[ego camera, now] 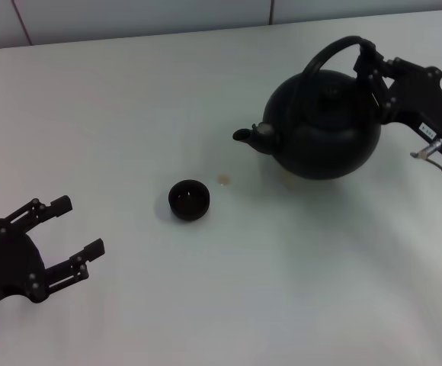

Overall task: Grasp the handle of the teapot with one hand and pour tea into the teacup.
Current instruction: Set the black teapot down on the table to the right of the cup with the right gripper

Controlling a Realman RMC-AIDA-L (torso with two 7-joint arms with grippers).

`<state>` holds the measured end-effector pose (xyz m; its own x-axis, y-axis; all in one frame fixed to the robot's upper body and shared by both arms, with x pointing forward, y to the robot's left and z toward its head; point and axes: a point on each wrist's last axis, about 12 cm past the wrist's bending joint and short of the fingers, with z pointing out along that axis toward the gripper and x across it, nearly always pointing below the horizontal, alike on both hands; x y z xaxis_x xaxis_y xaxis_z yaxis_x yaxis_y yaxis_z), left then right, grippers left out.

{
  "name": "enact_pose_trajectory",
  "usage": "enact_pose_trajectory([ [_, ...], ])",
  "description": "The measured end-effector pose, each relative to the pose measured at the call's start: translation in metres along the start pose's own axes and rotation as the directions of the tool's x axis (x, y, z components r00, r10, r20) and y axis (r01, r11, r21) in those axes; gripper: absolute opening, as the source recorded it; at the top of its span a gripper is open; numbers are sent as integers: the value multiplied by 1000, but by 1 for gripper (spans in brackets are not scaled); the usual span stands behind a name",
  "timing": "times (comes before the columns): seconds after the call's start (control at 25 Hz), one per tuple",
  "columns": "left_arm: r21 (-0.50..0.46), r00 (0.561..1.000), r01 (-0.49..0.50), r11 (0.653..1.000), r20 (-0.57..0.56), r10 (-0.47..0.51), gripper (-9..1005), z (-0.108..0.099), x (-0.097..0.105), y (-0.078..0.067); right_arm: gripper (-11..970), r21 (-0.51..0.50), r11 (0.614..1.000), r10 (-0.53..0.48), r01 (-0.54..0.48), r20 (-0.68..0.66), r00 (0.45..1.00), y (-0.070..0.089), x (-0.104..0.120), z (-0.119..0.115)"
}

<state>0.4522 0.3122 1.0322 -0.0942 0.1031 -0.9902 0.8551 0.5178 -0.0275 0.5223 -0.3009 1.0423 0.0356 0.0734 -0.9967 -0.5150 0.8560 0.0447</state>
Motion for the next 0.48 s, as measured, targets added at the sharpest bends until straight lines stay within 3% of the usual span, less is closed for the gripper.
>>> enact_pose_trajectory([
  [0.48, 0, 1000, 4, 1000, 1, -4, 813, -2, 1, -1, 95, 78, 997, 24, -23, -15, 1000, 16, 19, -12],
])
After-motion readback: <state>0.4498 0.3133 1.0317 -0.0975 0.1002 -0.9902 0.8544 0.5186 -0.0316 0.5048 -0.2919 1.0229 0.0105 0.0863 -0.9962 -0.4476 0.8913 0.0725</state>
